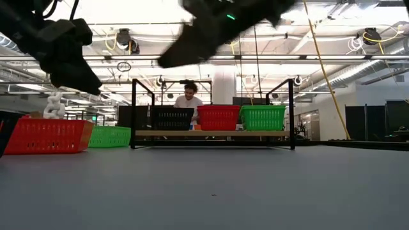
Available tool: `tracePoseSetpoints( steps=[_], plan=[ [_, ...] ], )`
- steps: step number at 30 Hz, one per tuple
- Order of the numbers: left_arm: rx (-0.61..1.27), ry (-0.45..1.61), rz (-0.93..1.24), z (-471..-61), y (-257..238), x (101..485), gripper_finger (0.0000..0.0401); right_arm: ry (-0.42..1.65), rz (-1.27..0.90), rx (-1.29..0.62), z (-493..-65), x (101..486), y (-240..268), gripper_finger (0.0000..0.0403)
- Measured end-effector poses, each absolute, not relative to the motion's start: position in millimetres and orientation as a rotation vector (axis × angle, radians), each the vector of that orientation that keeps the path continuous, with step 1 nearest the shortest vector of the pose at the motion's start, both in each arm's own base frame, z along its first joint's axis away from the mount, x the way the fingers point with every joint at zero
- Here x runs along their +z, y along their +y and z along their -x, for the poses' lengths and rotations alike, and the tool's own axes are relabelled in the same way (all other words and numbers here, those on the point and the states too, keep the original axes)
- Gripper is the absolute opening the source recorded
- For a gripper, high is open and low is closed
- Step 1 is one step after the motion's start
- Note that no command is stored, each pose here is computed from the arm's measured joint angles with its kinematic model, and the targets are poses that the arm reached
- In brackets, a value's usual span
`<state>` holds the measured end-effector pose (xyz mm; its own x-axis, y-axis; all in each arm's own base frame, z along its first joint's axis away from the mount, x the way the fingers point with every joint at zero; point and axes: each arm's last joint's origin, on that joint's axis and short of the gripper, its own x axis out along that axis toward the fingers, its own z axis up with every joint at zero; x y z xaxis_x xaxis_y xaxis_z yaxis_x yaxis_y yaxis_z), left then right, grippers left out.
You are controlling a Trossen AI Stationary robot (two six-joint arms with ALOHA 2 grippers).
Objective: Stack baskets on shelf by color
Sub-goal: Stack the green bin on top of the green bin on the shelf
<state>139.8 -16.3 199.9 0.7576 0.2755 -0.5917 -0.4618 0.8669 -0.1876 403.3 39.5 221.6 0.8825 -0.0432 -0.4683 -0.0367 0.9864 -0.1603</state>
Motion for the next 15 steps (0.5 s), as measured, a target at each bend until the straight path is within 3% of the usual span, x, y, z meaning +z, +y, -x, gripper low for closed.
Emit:
tracePoseSetpoints(
  steps=[8,15],
  plan=[
    [0.646,0.623,0.126,-134,3,196,0.0202,0.218,-0.047,-0.032,-326,179,30,0.0169],
    [0.788,0.689,0.198,-128,34,193,0.0202,0.133,-0.097,-0.104,-308,172,27,0.0169]
  ],
)
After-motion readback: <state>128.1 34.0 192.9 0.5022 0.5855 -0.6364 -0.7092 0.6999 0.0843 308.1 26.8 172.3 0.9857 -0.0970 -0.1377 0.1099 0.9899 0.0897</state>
